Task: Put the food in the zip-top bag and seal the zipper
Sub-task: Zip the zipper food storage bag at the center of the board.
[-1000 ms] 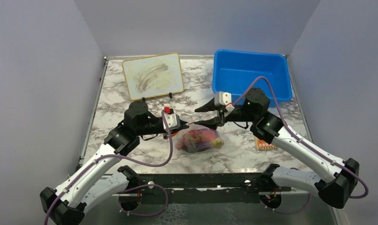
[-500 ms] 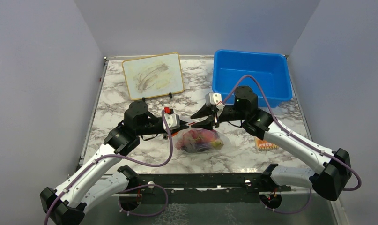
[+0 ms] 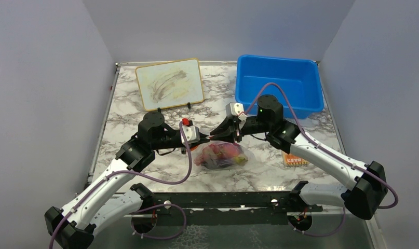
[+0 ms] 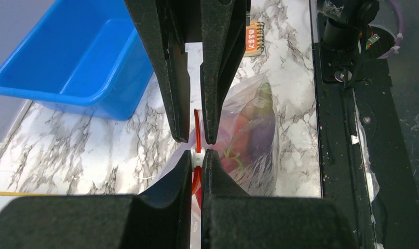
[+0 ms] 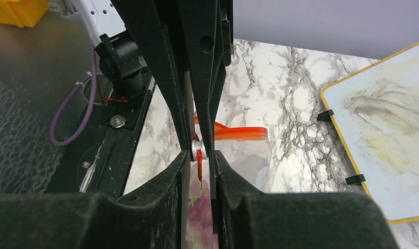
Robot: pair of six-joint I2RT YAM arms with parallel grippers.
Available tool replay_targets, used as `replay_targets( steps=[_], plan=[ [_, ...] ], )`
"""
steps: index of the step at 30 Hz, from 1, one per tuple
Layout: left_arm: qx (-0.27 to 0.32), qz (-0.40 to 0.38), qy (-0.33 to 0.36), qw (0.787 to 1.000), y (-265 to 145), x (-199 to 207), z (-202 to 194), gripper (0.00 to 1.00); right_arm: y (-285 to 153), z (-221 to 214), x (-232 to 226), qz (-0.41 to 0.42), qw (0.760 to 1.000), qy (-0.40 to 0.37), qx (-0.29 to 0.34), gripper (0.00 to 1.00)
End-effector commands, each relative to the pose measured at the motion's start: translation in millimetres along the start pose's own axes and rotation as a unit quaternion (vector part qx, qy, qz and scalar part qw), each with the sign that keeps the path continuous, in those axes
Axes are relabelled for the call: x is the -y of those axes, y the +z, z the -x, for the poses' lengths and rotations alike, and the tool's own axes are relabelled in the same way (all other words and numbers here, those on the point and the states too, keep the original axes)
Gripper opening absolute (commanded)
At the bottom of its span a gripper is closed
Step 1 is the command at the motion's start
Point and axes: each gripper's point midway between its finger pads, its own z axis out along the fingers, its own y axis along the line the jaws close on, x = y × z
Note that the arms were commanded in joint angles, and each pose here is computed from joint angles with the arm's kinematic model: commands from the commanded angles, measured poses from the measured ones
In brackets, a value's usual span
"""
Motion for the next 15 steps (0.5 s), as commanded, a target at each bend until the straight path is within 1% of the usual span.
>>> replay_targets(
  steps=[1,5,6,8,9,15],
  plan=[
    [0.014,-0.013,0.01,1.0,2.0,2.9,4.8,0.0,3.4,1.3,-2.8,0.018,1.0,0.001,0.008,0.19],
    [0.015,-0.013,0.012,1.0,1.3,3.0,6.0,0.0,4.5,-2.7,-3.7,0.023,1.0,0.006,0.005,0.21],
    [0.014,-0.014,0.012,1.0,1.3,3.4,5.1,0.0,4.7,-4.1,-3.5,0.023,1.0,0.007,0.003,0.2],
    [0.013,-0.014,0.011,1.0,1.7,3.2,4.0,0.0,4.5,-3.4,-3.8,0.023,1.0,0.005,0.004,0.11],
    [0.013,-0.013,0.011,1.0,1.6,3.1,4.1,0.0,4.3,-2.2,-3.6,0.022,1.0,0.003,0.006,0.02],
    [0.005,-0.003,0.015,1.0,-0.8,0.8,2.3,0.0,-2.3,4.4,1.0,-0.01,1.0,-0.019,0.014,0.01]
  ],
)
